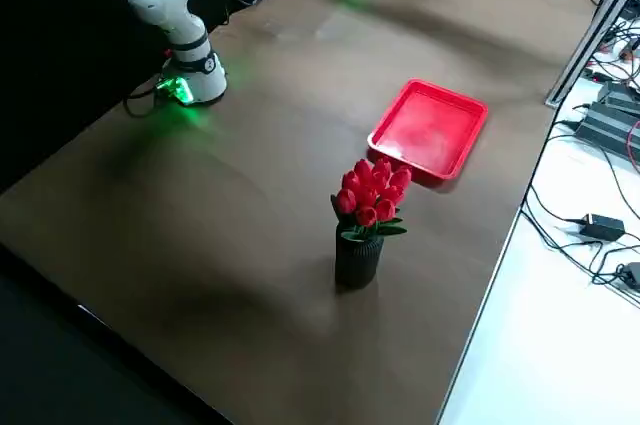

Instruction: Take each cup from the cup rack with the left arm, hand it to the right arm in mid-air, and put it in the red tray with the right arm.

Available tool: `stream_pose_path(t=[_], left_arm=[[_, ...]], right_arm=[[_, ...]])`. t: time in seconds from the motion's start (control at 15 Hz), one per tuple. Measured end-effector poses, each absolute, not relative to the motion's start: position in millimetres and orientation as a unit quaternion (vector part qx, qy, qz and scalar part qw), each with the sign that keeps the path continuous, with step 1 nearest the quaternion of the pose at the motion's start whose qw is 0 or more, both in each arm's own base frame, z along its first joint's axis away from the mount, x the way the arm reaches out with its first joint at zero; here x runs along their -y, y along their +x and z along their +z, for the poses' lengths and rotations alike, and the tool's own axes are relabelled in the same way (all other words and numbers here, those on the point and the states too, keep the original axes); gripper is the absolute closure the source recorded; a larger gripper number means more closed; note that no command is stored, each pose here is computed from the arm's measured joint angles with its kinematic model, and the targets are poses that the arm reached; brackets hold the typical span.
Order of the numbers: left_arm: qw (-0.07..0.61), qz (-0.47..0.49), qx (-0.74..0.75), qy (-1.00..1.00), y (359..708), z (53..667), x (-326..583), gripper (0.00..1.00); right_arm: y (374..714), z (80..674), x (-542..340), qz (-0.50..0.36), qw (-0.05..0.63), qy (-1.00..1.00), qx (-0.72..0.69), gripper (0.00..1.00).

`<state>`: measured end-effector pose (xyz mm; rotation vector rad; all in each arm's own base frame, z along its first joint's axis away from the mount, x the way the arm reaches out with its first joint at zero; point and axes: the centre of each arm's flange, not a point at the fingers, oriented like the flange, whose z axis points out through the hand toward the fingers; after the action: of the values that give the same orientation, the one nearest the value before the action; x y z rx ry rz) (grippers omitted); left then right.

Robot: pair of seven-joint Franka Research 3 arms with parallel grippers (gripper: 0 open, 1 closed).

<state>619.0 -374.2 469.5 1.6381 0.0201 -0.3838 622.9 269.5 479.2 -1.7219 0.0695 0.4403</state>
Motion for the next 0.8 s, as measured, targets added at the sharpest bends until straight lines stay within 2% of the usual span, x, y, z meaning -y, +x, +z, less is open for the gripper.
stream_pose_path(t=[0.2,0.4,0.53,0.8], left_arm=[[0.593,-0.153,-0.015,0.791,635.9,458.8,334.4,0.16],[0.489,-0.141,-0.007,0.861,642.5,436.9,308.2,0.14],[0.425,-0.127,-0.006,0.896,649.5,426.4,285.4,0.04],[0.316,-0.085,-0.002,0.945,668.5,417.3,222.6,0.00]], right_arm=[[640.1,443.9,-229.8,0.158,0.549,-0.819,-0.051,0.89],[652.6,423.6,-193.9,0.116,0.461,-0.878,-0.055,0.89],[659.8,401.7,-181.9,0.096,0.403,-0.909,-0.053,0.89],[681.2,343.8,-163.5,0.050,0.301,-0.951,-0.051,0.89]])
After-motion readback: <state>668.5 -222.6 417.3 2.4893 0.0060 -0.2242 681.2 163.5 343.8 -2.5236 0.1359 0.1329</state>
